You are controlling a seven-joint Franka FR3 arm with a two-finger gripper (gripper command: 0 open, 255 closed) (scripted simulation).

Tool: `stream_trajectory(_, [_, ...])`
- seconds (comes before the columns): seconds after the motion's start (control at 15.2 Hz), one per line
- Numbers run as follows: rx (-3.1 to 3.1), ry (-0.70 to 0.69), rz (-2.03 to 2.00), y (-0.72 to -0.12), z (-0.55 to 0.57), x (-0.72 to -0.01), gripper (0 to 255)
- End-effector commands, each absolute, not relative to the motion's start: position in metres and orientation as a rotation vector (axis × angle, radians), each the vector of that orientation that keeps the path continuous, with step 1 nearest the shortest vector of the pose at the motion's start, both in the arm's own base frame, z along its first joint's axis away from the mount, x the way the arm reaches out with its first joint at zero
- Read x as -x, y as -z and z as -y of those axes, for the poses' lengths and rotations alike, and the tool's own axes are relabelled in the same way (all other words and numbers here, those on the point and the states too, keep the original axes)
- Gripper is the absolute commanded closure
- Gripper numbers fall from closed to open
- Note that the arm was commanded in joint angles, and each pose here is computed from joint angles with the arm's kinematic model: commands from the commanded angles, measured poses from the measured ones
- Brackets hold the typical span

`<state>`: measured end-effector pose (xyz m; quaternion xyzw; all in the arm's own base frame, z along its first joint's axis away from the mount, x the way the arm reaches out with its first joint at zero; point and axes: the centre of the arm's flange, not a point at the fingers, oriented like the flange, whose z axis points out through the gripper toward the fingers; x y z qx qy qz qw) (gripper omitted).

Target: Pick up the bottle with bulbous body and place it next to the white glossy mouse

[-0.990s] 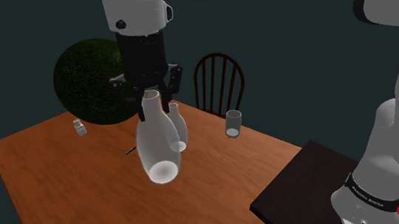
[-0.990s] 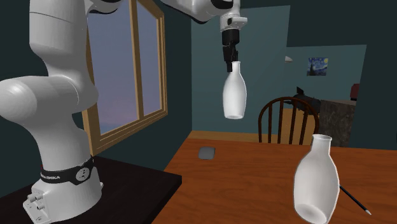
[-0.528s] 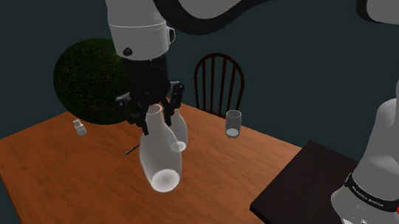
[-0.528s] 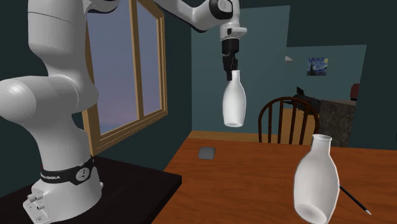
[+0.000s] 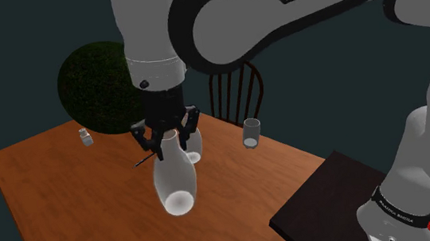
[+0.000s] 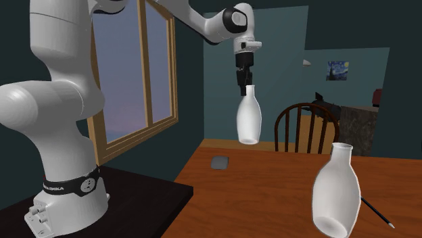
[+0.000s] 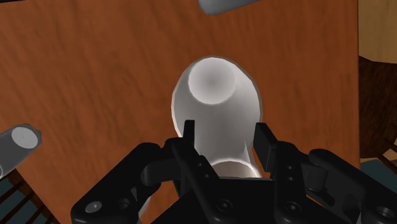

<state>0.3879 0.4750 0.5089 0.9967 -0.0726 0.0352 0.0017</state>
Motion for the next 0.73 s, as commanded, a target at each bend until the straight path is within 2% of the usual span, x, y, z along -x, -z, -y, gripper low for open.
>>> stream_trajectory(0.0, [-3.129,-0.112,0.228,-0.498,-0.475,-0.388,255])
stream_trajectory(0.66, [-3.129,-0.112,0.228,-0.445,-0.475,-0.388,255])
